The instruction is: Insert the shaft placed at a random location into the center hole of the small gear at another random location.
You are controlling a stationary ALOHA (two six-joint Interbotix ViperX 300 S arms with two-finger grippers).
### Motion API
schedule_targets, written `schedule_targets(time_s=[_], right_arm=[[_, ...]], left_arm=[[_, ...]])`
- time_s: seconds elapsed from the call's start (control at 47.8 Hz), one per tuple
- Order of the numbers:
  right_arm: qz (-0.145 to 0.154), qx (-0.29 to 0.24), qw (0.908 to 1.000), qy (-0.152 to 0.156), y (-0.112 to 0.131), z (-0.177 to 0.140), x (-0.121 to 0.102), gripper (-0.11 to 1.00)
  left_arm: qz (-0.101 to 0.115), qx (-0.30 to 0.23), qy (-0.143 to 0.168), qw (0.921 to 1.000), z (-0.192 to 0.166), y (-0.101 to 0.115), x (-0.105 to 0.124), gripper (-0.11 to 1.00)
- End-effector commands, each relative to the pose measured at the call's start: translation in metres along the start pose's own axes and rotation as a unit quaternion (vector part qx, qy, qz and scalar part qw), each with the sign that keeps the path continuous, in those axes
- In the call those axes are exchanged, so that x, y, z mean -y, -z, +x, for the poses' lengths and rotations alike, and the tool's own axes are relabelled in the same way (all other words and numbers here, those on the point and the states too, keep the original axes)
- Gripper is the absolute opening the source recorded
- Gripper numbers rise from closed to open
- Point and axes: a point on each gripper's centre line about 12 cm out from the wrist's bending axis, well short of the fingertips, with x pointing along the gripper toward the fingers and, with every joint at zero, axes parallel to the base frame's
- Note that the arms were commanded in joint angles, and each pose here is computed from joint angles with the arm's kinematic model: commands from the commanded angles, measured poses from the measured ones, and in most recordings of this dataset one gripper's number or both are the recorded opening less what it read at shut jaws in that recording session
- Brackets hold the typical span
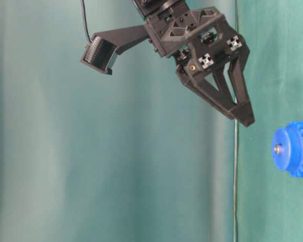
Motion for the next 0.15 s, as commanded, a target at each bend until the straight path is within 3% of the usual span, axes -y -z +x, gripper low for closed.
schedule_targets(time_s=[0.0, 0.126], right_arm=[[0.001, 0.019, 0.9998, 0.000, -0.0128, -0.0049, -0.0005, 0.80], [0.001, 0.019, 0.9998, 0.000, -0.0128, -0.0049, -0.0005, 0.80]], left_arm=[[0.001, 0.011, 0.000, 0.9999, 0.0025, -0.0094, -0.0003, 0.00], [0.001, 0.011, 0.000, 0.9999, 0.0028, -0.0091, -0.0003, 0.00]])
